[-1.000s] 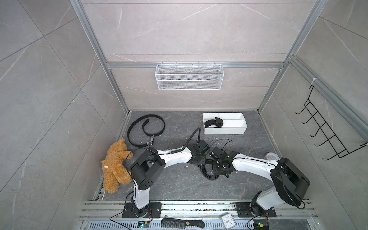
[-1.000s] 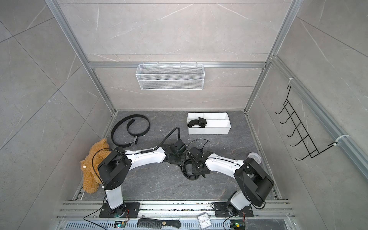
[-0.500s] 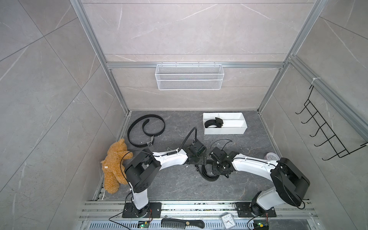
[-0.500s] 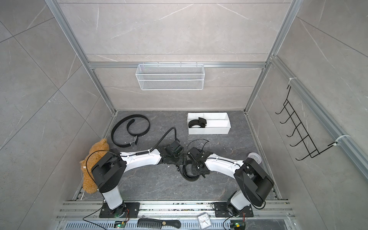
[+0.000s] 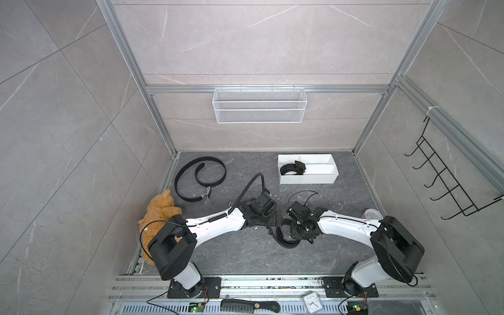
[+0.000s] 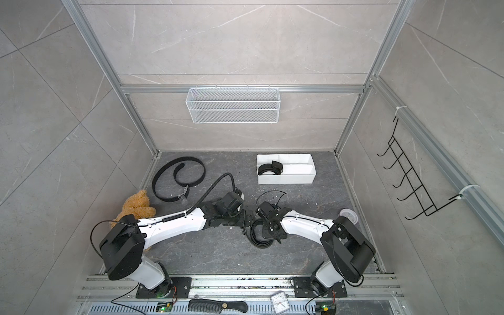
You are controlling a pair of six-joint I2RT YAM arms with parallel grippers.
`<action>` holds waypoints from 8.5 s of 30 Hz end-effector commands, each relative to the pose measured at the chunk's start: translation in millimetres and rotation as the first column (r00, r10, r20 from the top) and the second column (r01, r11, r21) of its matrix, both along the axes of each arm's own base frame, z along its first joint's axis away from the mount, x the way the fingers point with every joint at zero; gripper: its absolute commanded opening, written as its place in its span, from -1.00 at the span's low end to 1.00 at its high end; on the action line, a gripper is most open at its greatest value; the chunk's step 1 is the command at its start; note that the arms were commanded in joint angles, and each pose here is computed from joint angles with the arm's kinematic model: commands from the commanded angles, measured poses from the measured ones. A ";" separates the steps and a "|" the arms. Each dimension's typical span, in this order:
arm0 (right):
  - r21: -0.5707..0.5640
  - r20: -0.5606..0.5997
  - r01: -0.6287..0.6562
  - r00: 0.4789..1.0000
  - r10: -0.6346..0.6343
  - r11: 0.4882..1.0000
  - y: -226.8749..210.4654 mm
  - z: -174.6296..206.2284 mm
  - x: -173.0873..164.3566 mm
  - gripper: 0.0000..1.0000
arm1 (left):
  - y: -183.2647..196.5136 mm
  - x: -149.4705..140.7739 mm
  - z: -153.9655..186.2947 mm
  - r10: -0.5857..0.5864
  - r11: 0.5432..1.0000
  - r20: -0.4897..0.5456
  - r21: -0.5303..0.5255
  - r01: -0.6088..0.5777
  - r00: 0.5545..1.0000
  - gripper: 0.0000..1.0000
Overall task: Place the belts into the storage roll
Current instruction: Roll the belt at the center of the board, then pick up the belt from the center of the board, then place the belt in the container, then adjust the container at the center of the board.
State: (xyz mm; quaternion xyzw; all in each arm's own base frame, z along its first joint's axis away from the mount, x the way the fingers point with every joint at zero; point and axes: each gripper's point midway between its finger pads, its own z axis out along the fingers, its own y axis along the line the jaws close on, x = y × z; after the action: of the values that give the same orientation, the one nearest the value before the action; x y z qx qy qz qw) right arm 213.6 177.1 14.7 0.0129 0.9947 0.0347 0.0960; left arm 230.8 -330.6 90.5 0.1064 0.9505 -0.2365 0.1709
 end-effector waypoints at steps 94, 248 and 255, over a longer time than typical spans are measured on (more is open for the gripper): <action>0.409 0.214 -0.108 0.977 0.019 0.906 -3.4 75.8 -46.3 0.40 | -101.2 227.2 269.1 -0.335 0.884 0.868 0.424 -0.197 0.368 -1.00; -0.060 0.440 -0.228 0.868 0.231 0.972 62.5 44.3 291.7 0.27 | 158.9 133.9 144.6 -0.001 0.861 0.730 0.349 -0.371 0.683 0.95; -0.064 0.431 -0.267 0.862 0.268 0.962 72.8 49.3 318.0 0.32 | 159.1 139.7 125.0 0.022 0.853 0.697 0.360 -0.377 0.716 0.96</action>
State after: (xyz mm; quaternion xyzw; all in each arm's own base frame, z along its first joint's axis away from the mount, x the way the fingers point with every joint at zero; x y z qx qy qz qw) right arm 531.2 251.5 66.8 -0.1160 0.9351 0.0574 0.3298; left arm 366.8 -178.4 220.5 0.1411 0.8513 0.0756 0.4997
